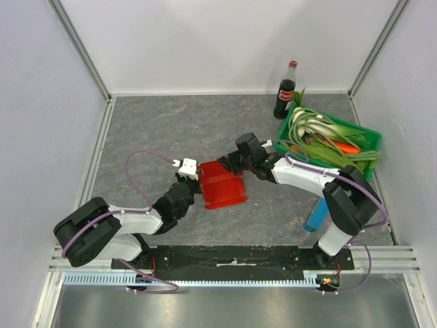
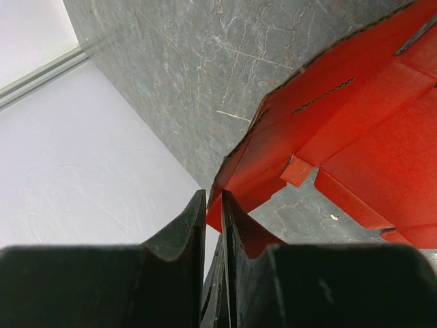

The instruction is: Fold the paper box

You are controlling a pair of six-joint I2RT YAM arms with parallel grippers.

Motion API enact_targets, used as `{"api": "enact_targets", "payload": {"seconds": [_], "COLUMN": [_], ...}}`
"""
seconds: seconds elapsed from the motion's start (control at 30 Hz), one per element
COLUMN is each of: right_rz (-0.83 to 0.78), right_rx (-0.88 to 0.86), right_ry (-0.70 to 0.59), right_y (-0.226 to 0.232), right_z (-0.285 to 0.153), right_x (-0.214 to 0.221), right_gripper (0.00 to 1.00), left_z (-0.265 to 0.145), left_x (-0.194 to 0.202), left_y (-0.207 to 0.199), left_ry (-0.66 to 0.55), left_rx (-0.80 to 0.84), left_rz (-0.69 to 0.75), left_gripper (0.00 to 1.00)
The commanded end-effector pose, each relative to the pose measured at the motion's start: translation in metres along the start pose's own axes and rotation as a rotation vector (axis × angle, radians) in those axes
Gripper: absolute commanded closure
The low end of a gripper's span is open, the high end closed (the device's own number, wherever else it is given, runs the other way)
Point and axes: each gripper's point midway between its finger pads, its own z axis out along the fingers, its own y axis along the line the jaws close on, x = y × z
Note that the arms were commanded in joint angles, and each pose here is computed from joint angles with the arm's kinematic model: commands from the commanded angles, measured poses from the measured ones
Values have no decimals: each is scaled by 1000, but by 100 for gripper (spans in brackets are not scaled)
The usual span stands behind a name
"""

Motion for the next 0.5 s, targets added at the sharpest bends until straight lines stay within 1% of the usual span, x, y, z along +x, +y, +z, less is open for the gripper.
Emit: {"api": "enact_targets", "payload": {"seconds": [0.0,0.07,0.23,0.4,0.47], "right_rz": [17,14,15,16,23], "right_rx": [-22,-15,-6,-9,-13], "right_ry": [-4,6,1,15,17], "right_y": [11,10,6,6,6], "right_z": [2,4,6,8,9], "right_x": [1,2,1,4,4], "right_gripper": [79,75,73,83,90], "left_z": [1,1,1,1,1], "left_x": [-15,-14,-17,-14,-14], "left_y": [2,3,2,1,1], "left_ry": [-65,-66,-73,-68,-68], "left_rx": [-26,-26,-25,-23,-21], "left_rz": [7,12,16,20,20], "left_gripper": [98,98,98,98,98]}}
